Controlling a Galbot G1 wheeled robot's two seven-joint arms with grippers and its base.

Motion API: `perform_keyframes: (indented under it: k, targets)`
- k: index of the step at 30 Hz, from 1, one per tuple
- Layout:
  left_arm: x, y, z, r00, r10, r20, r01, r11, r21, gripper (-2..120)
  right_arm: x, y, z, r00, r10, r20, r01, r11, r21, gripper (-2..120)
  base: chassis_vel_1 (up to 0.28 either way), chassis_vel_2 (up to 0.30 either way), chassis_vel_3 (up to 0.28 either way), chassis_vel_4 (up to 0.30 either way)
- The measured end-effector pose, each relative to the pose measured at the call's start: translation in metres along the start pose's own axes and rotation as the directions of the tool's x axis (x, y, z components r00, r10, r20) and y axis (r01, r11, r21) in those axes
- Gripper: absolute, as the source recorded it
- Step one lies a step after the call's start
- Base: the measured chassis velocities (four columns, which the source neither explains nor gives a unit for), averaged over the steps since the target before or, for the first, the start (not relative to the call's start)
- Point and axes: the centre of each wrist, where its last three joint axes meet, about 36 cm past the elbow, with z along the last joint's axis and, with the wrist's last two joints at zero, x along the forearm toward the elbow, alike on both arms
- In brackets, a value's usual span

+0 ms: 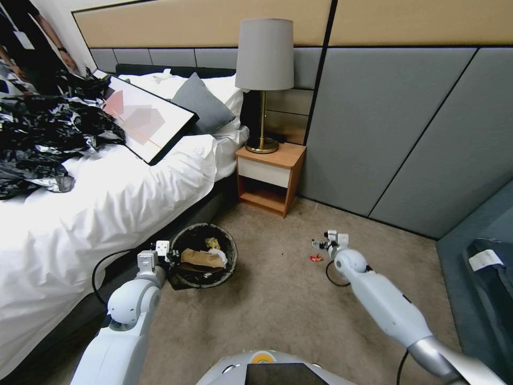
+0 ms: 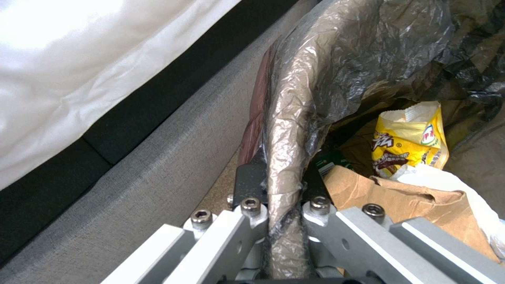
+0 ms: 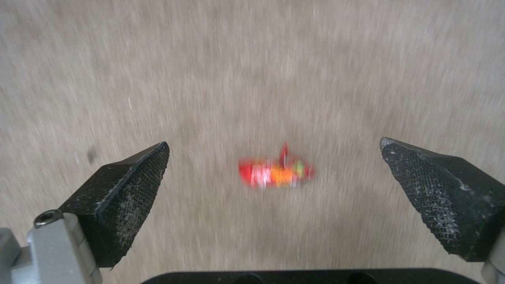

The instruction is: Pick up the trash bin, then pick up the garbage from the floor and place it into the trash bin.

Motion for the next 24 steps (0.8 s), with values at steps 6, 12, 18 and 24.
perform_keyframes:
  k: [6,12,18,24]
  targets:
    - [-0.001,0.000,0.000,1.000,0.001,-0.002,-0.001,1.000,0.000,0,-0.004,0.007,0.018,1.000,-0.001,-0.027,0.001,1.000,-0.005,100,0.000,0.000,0.000,0.000]
    - [-0.002,0.000,0.001,1.000,-0.001,-0.005,0.001,1.000,-0.001,0,-0.017,0.002,0.033,0.998,0.020,-0.065,-0.020,1.000,-0.009,100,0.000,0.000,0.000,0.000]
    - [-0.002,-0.001,0.002,1.000,-0.001,-0.006,0.001,1.000,-0.001,0,-0.036,0.001,0.035,0.995,0.032,-0.093,-0.033,0.999,-0.005,100,0.000,0.000,0.000,0.000]
    - [-0.002,-0.001,0.002,1.000,-0.001,-0.008,0.001,1.000,0.000,0,-0.056,0.006,0.031,0.993,0.040,-0.111,-0.039,0.999,0.004,100,0.000,0.000,0.000,0.000]
